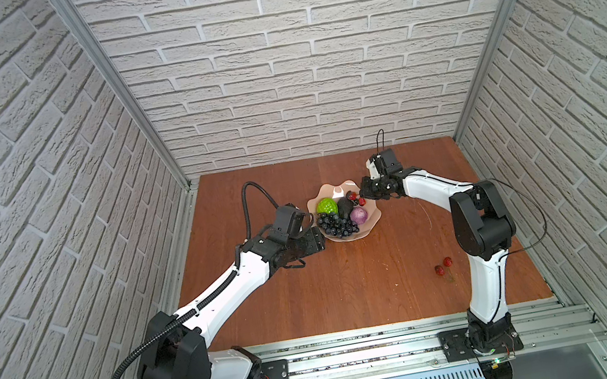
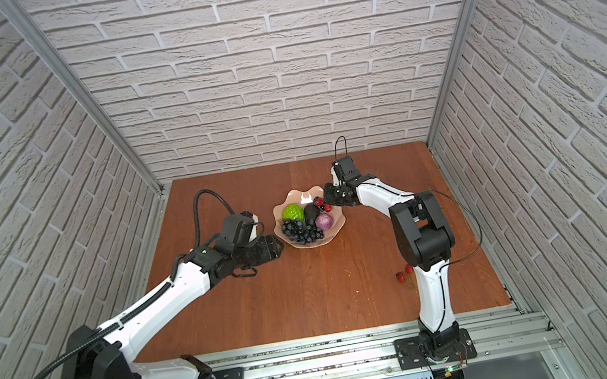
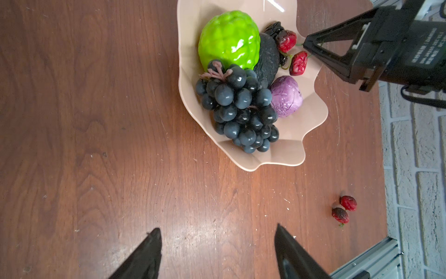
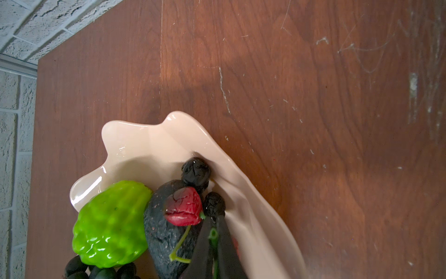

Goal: Place and organize the fake fruits in the fruit bowl
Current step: 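Carry the red cherries over the bowl beside the avocado and lower them, then open the right gripper and lift it away from the bowl, then move the right gripper down to the last red cherry pair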

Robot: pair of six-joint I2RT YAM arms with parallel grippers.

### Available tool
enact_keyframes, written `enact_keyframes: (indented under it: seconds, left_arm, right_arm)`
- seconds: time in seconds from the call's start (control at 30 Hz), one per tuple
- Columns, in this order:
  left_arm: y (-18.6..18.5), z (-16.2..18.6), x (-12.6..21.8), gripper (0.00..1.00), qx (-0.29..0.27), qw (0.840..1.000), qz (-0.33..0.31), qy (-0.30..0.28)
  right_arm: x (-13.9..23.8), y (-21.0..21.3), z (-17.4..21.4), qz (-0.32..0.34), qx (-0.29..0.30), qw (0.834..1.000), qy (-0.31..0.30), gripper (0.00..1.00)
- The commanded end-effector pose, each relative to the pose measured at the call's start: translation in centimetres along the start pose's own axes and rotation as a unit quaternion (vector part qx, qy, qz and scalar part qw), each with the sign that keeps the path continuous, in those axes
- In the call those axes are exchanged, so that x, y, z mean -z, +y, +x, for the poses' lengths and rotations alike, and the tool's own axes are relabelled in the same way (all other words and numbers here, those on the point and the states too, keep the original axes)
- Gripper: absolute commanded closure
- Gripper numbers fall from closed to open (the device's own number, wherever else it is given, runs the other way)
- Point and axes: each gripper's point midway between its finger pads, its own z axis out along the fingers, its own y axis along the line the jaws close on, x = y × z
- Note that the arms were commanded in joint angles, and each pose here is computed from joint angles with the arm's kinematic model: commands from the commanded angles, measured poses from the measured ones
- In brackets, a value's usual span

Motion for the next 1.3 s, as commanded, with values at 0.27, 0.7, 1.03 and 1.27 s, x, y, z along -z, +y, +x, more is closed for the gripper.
enact_keyframes:
  seconds: [0.27,0.7,1.03,1.27]
  left_arm:
    - [-0.7,-1.2,1.4,0.26,-0.005,1.000,0.010,-0.025]
    - [-1.2,-1.0,2.5,0.26,-0.024,0.999,0.011,-0.031]
    - [-2.8,-1.1,1.4,0.26,-0.054,0.998,0.029,-0.031]
    - [-3.7,-1.7,1.0,0.26,-0.073,0.996,0.040,-0.037]
  right_arm:
    - [3.4,1.7,-0.9,-0.006,0.034,0.999,-0.027,0.66]
    - [9.7,3.3,-0.8,0.023,0.090,0.994,-0.061,0.56]
    - [18.4,1.1,3.0,0.067,0.108,0.989,-0.072,0.56]
    - [21.2,-5.6,10.7,0.167,0.063,0.984,0.001,0.51]
